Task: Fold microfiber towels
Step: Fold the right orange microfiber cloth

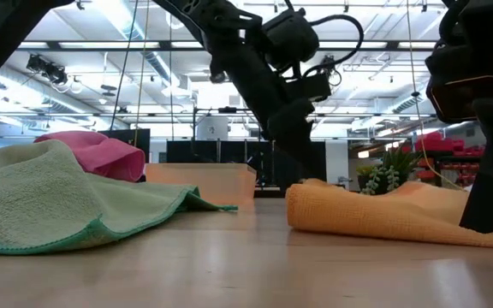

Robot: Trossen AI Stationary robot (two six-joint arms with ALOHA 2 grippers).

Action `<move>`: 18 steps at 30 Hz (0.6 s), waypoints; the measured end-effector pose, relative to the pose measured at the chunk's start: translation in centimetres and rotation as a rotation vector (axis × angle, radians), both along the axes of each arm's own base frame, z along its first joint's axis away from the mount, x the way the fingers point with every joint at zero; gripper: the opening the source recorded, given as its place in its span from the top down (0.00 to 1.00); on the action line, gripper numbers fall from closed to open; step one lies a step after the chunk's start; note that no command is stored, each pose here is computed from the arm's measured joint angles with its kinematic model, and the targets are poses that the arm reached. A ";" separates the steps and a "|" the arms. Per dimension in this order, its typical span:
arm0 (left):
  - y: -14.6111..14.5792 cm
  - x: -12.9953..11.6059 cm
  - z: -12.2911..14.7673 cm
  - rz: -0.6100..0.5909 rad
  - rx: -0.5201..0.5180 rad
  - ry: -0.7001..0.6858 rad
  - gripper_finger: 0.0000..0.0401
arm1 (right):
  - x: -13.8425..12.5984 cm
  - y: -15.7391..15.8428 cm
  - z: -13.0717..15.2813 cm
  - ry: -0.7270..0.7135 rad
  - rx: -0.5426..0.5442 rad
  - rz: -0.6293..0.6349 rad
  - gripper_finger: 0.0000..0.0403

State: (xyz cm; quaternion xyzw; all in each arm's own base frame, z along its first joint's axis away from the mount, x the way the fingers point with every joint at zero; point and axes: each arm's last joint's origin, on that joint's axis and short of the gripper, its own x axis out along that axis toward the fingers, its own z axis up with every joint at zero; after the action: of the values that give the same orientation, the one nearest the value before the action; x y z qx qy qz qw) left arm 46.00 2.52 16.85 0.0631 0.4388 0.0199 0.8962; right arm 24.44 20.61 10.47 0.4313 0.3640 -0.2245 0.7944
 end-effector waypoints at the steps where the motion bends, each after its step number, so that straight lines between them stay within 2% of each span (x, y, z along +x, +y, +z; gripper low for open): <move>1: 0.1 0.0 0.2 0.015 -0.013 0.011 0.66 | -0.1 -0.1 0.2 0.002 -0.009 0.004 1.00; 3: -0.1 -0.2 0.8 0.018 -0.077 0.018 0.63 | -0.3 -0.4 0.9 0.000 -0.025 0.010 1.00; 5: -0.8 -0.5 1.8 -0.015 -0.184 0.000 0.61 | -0.5 -0.9 2.4 -0.018 -0.028 0.004 1.00; 7: -2.1 -0.6 2.4 -0.054 -0.240 -0.017 0.61 | -1.0 -1.4 3.9 -0.030 -0.051 -0.009 1.00; 13: -7.4 -0.9 2.5 -0.116 -0.299 0.004 0.71 | -2.6 -3.7 8.0 -0.029 -0.101 -0.012 1.00; 16: -10.9 -1.2 2.2 -0.144 -0.302 0.003 0.78 | -3.3 -5.6 8.2 0.071 -0.186 -0.047 1.00; 18: -13.0 -1.7 1.9 -0.140 -0.240 0.010 0.83 | -3.1 -6.8 7.9 0.119 -0.221 -0.055 1.00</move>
State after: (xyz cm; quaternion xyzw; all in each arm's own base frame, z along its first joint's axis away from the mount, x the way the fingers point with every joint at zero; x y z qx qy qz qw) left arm 44.33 -10.44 18.75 -0.0138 0.4368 -0.0958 0.8943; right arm 21.39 13.76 18.33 0.3369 0.3717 -0.3100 0.8076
